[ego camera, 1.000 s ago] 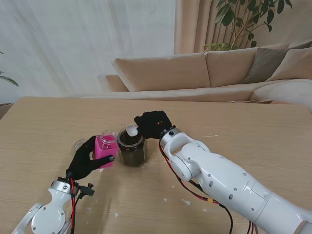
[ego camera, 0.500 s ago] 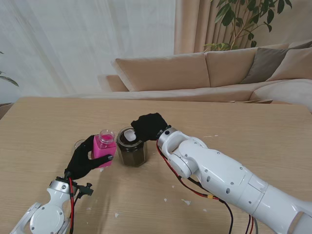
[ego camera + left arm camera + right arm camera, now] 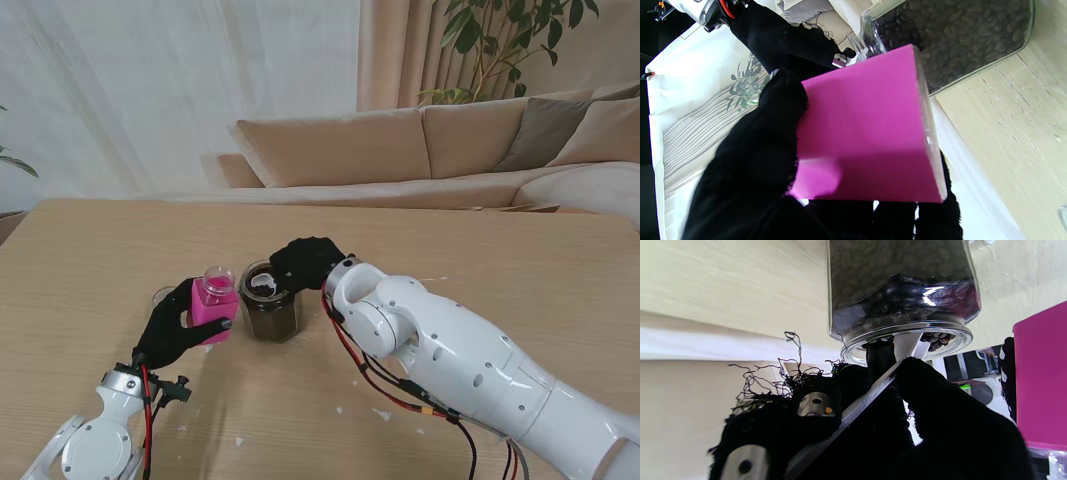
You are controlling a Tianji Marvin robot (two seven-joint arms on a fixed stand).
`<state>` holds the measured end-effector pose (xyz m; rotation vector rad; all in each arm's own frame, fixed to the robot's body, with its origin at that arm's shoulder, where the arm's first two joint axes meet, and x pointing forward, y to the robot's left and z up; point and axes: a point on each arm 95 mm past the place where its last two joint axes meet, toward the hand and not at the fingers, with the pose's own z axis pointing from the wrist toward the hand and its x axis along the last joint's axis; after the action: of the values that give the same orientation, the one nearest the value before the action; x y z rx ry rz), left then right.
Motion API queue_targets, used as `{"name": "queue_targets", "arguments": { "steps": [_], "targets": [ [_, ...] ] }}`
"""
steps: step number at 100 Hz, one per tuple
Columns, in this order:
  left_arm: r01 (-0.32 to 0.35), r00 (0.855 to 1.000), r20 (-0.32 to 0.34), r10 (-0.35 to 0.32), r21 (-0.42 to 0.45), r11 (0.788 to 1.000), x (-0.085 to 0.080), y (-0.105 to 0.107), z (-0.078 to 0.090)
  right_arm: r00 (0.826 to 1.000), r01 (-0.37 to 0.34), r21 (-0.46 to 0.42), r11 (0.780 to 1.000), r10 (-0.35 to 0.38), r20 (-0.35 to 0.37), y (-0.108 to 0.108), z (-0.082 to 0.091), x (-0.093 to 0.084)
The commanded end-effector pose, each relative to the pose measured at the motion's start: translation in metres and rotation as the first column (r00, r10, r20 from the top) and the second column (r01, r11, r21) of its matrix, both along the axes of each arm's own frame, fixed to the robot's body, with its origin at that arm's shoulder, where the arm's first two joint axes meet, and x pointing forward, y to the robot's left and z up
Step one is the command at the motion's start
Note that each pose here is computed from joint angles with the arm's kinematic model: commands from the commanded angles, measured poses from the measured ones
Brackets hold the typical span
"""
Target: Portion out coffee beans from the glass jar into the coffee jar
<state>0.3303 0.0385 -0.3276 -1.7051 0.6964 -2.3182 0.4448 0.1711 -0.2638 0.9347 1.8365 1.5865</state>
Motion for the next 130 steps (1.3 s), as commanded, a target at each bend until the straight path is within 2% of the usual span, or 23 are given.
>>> {"name": "queue_targets", "arguments": {
  "steps": [1,30,53,130],
  "targets": [
    [0.016,1.000,-0.004,-0.016,-0.004,1.000,-0.002,-0.004,-0.001,0.999,0.008,0.004,1.000,-0.008,-0.039,0.001,-0.001,-0.002],
    [0.017,1.000,-0.004,-0.017,-0.002,1.000,-0.002,-0.004,-0.001,0.986,0.085,0.056,0.995,-0.076,-0.150,-0.006,0.000,0.002],
    [0.018,1.000,-0.008,-0.018,-0.001,1.000,-0.002,-0.005,-0.002,0.976,0.130,0.101,0.986,-0.109,-0.191,-0.012,0.005,0.001],
    [0.020,0.999,-0.045,-0.020,0.003,1.000,-0.001,-0.013,-0.011,0.973,0.205,0.220,0.954,-0.173,-0.155,-0.028,0.047,-0.020]
  ]
}}
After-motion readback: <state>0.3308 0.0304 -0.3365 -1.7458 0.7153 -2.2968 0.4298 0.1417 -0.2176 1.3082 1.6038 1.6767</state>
